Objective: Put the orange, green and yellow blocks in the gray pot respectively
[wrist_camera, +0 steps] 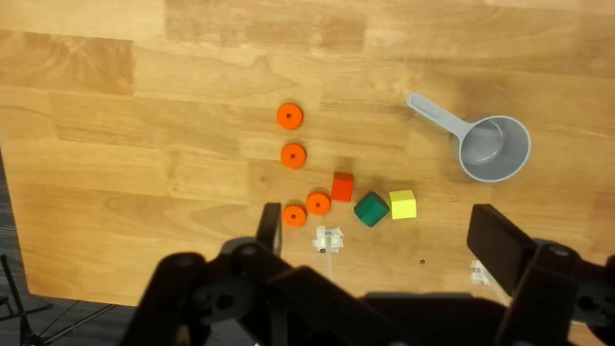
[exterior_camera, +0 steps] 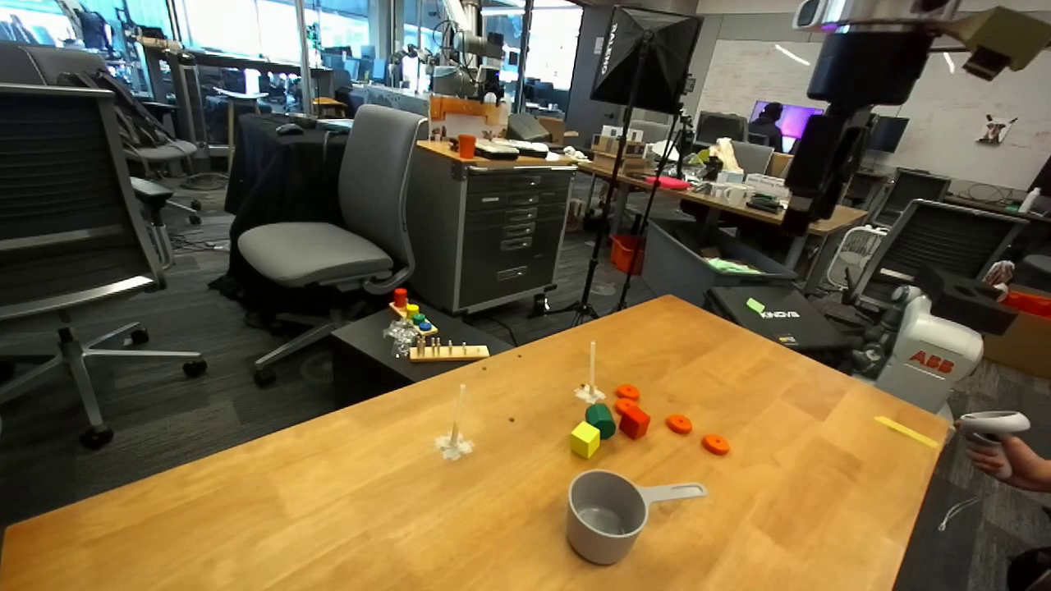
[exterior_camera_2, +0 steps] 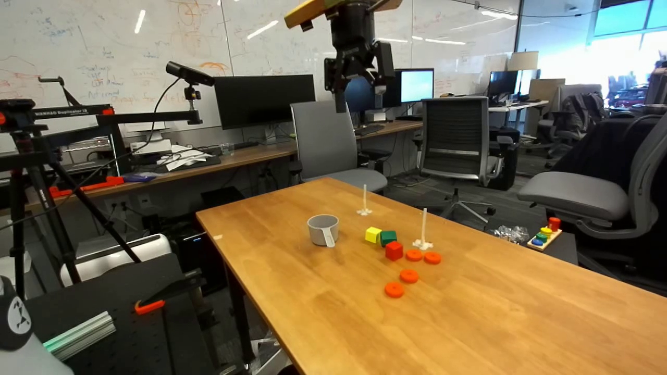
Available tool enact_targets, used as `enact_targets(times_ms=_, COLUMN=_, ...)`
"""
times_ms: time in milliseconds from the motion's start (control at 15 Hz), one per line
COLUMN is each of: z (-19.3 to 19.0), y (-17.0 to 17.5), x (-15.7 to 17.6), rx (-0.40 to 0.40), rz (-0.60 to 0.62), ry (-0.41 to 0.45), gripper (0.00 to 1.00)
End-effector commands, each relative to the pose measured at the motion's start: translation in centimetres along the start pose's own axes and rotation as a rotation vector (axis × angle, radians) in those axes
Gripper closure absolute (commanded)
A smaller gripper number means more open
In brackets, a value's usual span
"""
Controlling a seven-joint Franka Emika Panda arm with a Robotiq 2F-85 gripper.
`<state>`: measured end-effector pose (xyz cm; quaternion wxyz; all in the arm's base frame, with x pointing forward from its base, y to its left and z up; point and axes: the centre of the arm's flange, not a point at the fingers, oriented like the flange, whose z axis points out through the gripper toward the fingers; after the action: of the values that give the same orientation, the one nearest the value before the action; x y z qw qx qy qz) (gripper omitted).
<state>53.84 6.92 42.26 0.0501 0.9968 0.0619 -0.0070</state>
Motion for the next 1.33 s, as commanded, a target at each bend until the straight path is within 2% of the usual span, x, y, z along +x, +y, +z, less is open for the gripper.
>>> enact_targets(times_ms=0, z=1.6, y=-0.8, x=5.9, rx=0.023, rz=0.017, ry=-0.009, gripper=0.00)
enact_targets(times_ms=200, z=5.4, y=-1.1, x=8.5, rx=0.033, rz=0.066, ry=-0.104, gripper=0.00)
enact_targets(times_ms=267, z=4.9, y=-1.9, x=8.2, rx=0.036, rz=0.047, ry=-0.108, gripper=0.00)
enact_targets(times_ms=333, z=6.0, y=-0.9, x=5.8, rx=0.022, rz=0.032, ry=-0.081, gripper=0.00)
enact_targets(times_ms=600, z=6.5, y=-1.7, x=7.0, rx=0.027, rz=0.029, ry=-0.099, gripper=0.00)
enact_targets(times_ms=667, z=6.8, y=-0.9, x=7.7, rx=0.011, rz=0.034, ry=-0.104, gripper=0.00)
enact_targets(times_ms=933, z=13.3, y=1.0, x=10.0, rx=0.001, rz=0.078, ry=-0.211, gripper=0.00)
enact_targets(times_ms=1267, z=20.6, y=1.0, x=11.9, rx=0.005, rz=0.096, ry=-0.314, gripper=0.00)
